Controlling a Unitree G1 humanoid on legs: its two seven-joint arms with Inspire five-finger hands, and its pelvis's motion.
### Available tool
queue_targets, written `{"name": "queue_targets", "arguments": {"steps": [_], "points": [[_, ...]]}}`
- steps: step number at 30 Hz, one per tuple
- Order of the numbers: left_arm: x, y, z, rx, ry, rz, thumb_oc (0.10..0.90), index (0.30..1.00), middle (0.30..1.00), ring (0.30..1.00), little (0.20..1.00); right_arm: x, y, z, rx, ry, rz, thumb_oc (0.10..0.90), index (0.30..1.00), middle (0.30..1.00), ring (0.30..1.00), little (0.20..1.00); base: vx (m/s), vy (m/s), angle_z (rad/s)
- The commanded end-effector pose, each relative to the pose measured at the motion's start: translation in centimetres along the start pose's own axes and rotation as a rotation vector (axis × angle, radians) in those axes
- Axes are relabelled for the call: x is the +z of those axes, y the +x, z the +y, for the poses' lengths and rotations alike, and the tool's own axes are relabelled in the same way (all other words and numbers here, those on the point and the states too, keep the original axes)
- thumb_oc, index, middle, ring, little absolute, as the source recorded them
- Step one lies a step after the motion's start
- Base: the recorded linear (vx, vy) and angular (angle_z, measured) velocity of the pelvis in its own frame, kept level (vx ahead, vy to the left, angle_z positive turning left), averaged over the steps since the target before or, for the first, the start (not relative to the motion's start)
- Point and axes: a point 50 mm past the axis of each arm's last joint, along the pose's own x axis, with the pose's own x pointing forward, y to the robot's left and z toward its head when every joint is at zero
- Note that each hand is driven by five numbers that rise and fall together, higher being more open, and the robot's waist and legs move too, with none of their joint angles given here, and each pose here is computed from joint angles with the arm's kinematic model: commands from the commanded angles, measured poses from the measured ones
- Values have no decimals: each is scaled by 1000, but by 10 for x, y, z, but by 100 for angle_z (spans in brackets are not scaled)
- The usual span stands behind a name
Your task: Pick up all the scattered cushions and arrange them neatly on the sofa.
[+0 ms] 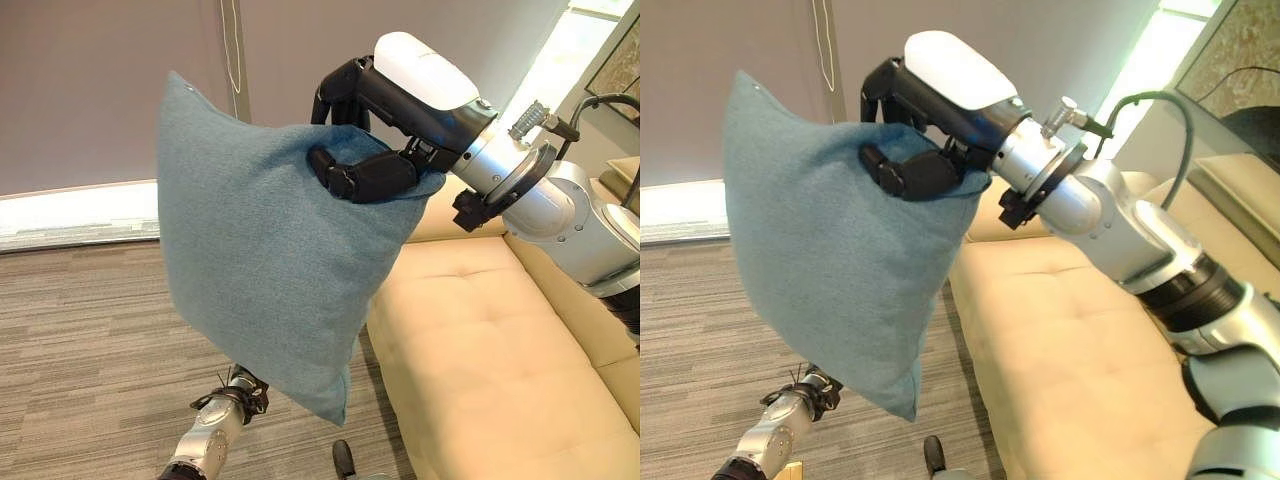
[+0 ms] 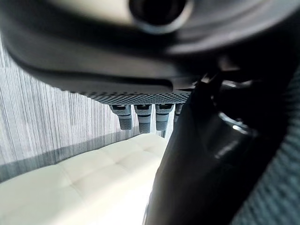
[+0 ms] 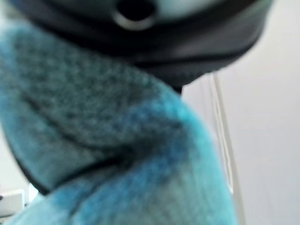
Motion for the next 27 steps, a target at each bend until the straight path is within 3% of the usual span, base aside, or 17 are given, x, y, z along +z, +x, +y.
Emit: {"name": "queue_targets", "arguments": {"steps": [1, 4, 7, 11, 27], "points": [[34, 1, -7, -110, 104, -161, 800, 900, 900, 900, 900, 27, 16, -99, -396, -44, -134, 400, 300, 300, 300, 300, 0, 0, 0], [25, -1, -1, -76, 96, -131, 800, 900, 900, 900, 900, 27, 16, -105, -407, -63, -129, 400, 300, 300, 300, 300, 0, 0, 0], [-7, -7, 27, 106, 91, 0, 800, 900, 900, 900, 900, 27, 17, -107, -408, -83, -123, 400, 300, 300, 300, 300, 0, 0, 0], [-32, -12, 42, 210, 79, 112, 800, 900, 900, 900, 900, 31, 19, -110, -415, -87, -137, 400, 300, 300, 300, 300, 0, 0, 0], [5, -6, 13, 39, 8, -88, 800, 900, 900, 900, 900, 30, 12, -105, -411, -77, -141, 400, 300, 300, 300, 300, 0, 0, 0]]}}
